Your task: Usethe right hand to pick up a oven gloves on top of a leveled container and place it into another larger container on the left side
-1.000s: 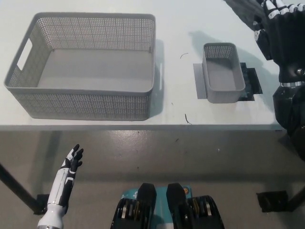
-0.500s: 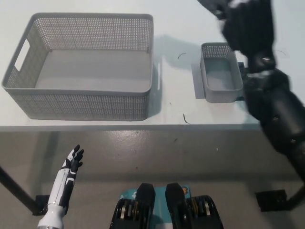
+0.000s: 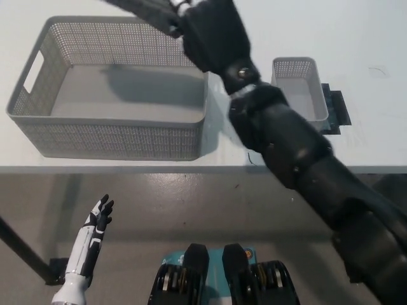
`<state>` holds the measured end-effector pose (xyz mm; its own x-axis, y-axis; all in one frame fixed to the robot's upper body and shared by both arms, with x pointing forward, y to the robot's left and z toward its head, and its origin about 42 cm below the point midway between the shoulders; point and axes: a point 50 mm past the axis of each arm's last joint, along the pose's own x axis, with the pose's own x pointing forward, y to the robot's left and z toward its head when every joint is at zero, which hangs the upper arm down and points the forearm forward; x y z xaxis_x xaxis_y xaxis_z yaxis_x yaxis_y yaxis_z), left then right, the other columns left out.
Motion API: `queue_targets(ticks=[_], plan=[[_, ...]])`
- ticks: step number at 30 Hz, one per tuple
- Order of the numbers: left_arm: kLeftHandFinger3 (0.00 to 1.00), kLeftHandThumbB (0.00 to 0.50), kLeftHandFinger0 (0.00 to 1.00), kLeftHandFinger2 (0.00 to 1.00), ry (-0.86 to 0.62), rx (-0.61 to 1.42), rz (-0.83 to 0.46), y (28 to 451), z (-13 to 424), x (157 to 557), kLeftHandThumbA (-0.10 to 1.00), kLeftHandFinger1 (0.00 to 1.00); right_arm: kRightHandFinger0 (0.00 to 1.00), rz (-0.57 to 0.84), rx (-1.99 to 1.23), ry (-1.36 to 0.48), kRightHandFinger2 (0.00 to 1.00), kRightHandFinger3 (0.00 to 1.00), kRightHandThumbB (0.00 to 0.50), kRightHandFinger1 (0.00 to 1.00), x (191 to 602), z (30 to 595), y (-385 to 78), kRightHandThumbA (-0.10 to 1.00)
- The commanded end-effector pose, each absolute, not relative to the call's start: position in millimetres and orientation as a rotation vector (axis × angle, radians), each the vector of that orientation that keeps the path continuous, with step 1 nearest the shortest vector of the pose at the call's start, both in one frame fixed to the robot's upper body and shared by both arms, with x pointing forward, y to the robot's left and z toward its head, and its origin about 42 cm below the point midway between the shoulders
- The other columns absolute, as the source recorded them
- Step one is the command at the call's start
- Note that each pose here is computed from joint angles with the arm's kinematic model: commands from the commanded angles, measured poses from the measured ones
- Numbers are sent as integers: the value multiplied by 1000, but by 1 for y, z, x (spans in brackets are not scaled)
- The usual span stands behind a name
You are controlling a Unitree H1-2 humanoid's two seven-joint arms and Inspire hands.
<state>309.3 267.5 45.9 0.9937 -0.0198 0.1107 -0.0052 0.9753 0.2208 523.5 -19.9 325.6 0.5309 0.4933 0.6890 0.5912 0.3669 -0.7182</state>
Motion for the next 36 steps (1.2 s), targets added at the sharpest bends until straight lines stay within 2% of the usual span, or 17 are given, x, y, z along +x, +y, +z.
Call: queue_targets(ticks=[1,2,3,4,5,6,7,12,17,20,22,24,25,27,29,33,36], plan=[[1000,92,1000,1000,-178,255,-17,268,57,313,1000,1000,0,-57,-1182,-998,716,345,198,215,532,373,13,-100],[1000,97,1000,1000,-179,260,-15,268,57,313,1000,1000,0,-18,-1161,-918,686,389,194,217,534,374,18,-100],[1000,99,1000,1000,-181,263,-15,268,57,313,1000,1000,37,14,-1164,-847,766,585,198,290,536,376,21,-63],[1000,105,1000,1000,-183,262,-16,267,59,315,1000,1000,354,64,-1204,-727,1000,1000,285,673,541,378,22,327],[1000,112,1000,1000,-181,255,-18,267,59,315,1000,1000,851,126,-1274,-614,1000,1000,417,1000,544,380,24,678],[1000,113,1000,1000,-180,255,-20,268,60,316,1000,1000,1000,180,-1329,-517,1000,1000,461,1000,546,382,25,727],[1000,113,1000,1000,-181,255,-20,269,60,316,1000,1000,1000,203,-1342,-477,1000,1000,498,1000,546,382,24,764],[1000,113,1000,1000,-179,265,-20,270,60,316,1000,1000,1000,313,-1229,-456,1000,1000,500,1000,545,383,9,996],[1000,129,1000,1000,-166,268,-36,271,59,317,1000,1000,1000,361,-1083,-523,1000,1000,500,1000,535,409,-5,1000],[1000,123,1000,1000,-167,267,-36,270,59,317,1000,1000,1000,394,-964,-661,1000,1000,500,1000,518,443,-10,1000],[1000,115,1000,1000,-169,273,-40,267,59,318,1000,1000,1000,401,-830,-809,1000,1000,474,1000,507,466,-18,1000],[1000,112,1000,1000,-163,270,-47,264,60,320,1000,1000,1000,347,-688,-955,1000,1000,448,1000,491,496,-34,1000],[1000,112,1000,1000,-162,275,-48,263,60,321,1000,1000,1000,308,-619,-1054,1000,1000,409,1000,477,514,-47,1000],[1000,107,1000,1000,-167,279,-49,263,61,323,1000,1000,1000,268,-577,-1117,1000,1000,384,1000,466,529,-61,1000],[1000,109,1000,1000,-170,285,-52,263,62,322,1000,1000,1000,190,-503,-1161,1000,1000,411,1000,445,546,-91,1000],[1000,101,1000,1000,-169,293,-65,268,64,323,1000,1000,1000,47,-414,-1245,1000,1000,407,1000,410,551,-158,1000],[1000,95,1000,1000,-166,299,-58,269,63,324,1000,1000,1000,-5,-414,-1292,1000,1000,334,1000,385,536,-211,1000]])
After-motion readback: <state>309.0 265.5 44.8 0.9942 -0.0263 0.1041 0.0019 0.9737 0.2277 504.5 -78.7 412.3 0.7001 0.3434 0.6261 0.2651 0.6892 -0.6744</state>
